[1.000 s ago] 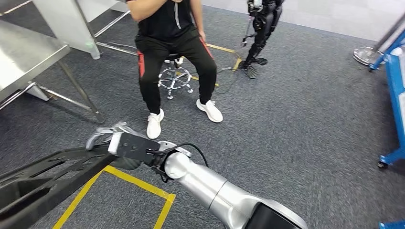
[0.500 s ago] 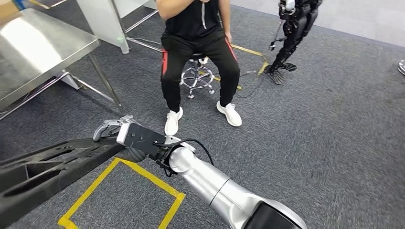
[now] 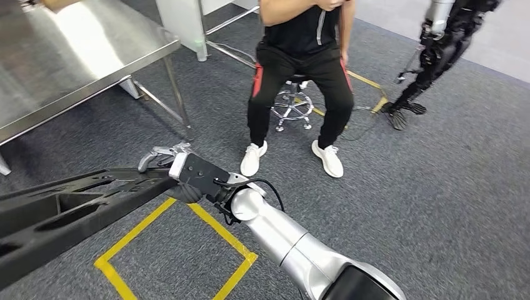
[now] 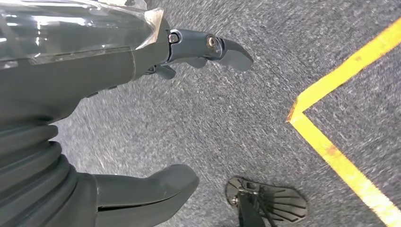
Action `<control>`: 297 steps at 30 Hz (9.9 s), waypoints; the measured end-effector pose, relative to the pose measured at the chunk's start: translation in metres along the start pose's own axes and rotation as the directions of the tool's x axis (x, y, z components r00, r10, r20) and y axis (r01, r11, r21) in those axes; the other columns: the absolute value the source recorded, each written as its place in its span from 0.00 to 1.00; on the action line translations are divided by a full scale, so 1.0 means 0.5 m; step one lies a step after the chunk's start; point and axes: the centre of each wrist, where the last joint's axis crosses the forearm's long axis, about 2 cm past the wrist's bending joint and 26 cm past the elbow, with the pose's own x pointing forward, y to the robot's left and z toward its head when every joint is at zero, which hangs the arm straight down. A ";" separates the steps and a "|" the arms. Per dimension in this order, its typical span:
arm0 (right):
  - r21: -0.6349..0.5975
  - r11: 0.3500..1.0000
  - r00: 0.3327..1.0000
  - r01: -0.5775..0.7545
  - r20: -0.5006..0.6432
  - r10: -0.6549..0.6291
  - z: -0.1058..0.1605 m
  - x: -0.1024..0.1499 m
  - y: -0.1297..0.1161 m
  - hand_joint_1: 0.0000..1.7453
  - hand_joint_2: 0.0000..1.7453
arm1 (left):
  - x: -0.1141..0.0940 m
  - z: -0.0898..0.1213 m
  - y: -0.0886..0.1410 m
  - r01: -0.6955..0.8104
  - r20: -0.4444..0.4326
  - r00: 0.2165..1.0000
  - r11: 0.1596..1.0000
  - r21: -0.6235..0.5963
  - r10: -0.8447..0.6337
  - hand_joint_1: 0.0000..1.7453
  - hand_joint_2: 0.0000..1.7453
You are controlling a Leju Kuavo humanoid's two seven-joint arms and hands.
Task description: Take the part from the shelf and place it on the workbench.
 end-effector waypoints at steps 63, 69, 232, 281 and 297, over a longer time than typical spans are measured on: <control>-0.034 0.999 1.000 0.028 -0.014 -0.028 0.021 -0.019 0.006 1.00 1.00 | 0.005 -0.003 0.011 0.040 -0.003 0.999 0.999 -0.002 -0.040 0.00 1.00; -0.042 0.999 0.999 0.032 -0.012 -0.033 0.021 -0.018 0.003 1.00 1.00 | 0.004 -0.002 0.010 0.052 0.000 0.999 0.999 -0.003 -0.052 0.00 1.00; -0.024 0.999 1.000 0.025 -0.006 -0.025 -0.004 0.002 0.017 1.00 1.00 | -0.011 0.003 0.025 0.075 -0.019 0.997 0.996 0.045 -0.075 0.00 1.00; 0.100 0.502 0.378 -0.859 -0.539 0.753 -0.055 0.061 -0.069 1.00 1.00 | 0.033 0.004 -0.117 0.190 -0.032 0.981 0.981 -0.038 -0.191 0.00 1.00; 0.210 0.408 0.085 -0.888 -0.799 0.596 0.047 0.022 -0.244 1.00 1.00 | 0.036 0.003 -0.119 0.209 -0.018 0.977 0.977 -0.051 -0.210 0.00 1.00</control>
